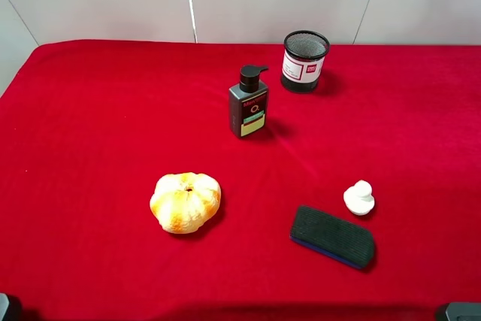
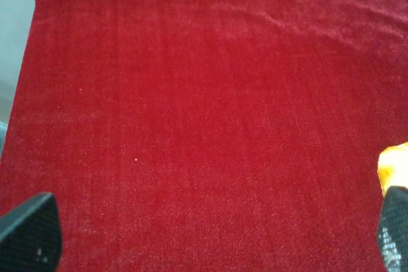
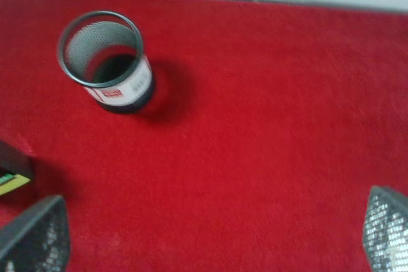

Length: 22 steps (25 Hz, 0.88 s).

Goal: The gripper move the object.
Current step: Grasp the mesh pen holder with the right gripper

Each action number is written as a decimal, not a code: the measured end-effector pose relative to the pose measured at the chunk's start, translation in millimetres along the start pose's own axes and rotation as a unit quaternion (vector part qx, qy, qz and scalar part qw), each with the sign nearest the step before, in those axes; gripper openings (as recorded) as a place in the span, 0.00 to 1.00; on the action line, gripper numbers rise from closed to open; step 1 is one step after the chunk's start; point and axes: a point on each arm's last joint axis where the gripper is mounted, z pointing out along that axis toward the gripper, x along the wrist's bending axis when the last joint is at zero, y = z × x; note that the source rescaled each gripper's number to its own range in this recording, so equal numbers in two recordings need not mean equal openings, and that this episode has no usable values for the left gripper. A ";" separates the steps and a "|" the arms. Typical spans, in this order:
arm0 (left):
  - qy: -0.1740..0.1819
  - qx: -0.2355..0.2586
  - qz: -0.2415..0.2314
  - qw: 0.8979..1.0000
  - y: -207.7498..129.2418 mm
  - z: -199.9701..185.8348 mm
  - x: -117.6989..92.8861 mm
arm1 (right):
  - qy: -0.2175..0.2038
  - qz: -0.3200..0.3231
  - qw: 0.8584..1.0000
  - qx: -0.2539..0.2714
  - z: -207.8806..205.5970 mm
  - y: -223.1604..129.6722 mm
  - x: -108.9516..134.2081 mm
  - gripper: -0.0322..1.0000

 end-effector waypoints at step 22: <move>0.000 0.000 0.000 1.000 0.0 0.0 0.0 | 0.022 -0.005 0.991 0.133 135.7 84.8 42.5 1.00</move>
